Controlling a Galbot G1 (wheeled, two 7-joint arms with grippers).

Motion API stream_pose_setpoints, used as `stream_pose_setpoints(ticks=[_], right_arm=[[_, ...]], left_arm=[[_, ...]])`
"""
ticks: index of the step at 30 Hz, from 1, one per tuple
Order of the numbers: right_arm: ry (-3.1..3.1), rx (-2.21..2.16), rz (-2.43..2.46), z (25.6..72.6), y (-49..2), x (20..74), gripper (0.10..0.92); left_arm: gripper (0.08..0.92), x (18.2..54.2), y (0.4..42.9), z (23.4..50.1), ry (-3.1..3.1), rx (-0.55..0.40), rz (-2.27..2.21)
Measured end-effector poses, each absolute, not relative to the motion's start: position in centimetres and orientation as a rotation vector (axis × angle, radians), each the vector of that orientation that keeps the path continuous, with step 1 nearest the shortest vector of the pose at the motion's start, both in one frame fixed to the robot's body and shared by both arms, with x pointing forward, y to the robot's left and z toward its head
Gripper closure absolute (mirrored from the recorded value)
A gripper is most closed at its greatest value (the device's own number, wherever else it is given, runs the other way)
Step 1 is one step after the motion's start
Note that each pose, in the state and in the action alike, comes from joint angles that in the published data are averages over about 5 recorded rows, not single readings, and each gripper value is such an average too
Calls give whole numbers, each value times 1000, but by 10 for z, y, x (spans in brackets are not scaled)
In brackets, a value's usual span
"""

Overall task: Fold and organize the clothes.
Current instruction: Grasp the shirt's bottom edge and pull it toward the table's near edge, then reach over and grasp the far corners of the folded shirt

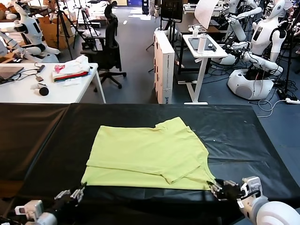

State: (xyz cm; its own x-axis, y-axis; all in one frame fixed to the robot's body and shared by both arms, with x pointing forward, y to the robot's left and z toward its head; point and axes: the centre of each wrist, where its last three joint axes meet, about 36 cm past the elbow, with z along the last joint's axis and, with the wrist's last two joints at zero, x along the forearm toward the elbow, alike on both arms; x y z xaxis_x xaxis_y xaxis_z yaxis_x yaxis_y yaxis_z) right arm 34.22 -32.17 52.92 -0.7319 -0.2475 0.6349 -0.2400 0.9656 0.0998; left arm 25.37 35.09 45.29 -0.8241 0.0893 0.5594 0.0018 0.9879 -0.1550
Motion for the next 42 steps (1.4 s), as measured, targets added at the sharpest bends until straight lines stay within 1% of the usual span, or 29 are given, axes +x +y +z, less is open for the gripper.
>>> stream_pose_setpoints(ticks=[2,5,10,13,19,24,26,32,37,42], right_arm=[[-2453,324,-28,529,-327,365,115],[-2497,304,-49,529,-330,402,115],[-2537,303,-84,527,-328,465,115],[-2546,311,-85,523,-322,499,115],[-2517,339,-94,507,-304,546,115],[-2484,320,-98,490,-290,566,115],[-2473,310,-104,485,-286,570,115],[-2450,295,-119,472,-275,575,115],[-2444,294,-116,467,-269,578,115],[-2442,293,-115,465,-265,581,115]], left_arm=[[100,268,352,459,-2534,-57,225],[93,298,355,470,-2560,-49,262],[93,358,364,489,-2619,-98,296],[92,392,372,495,-2624,-113,334],[92,455,381,491,-2597,-127,399],[92,500,381,477,-2541,-165,425],[92,515,380,471,-2522,-166,430],[92,544,383,455,-2476,-145,455],[92,553,385,444,-2449,-139,456],[92,557,381,440,-2449,-146,442]])
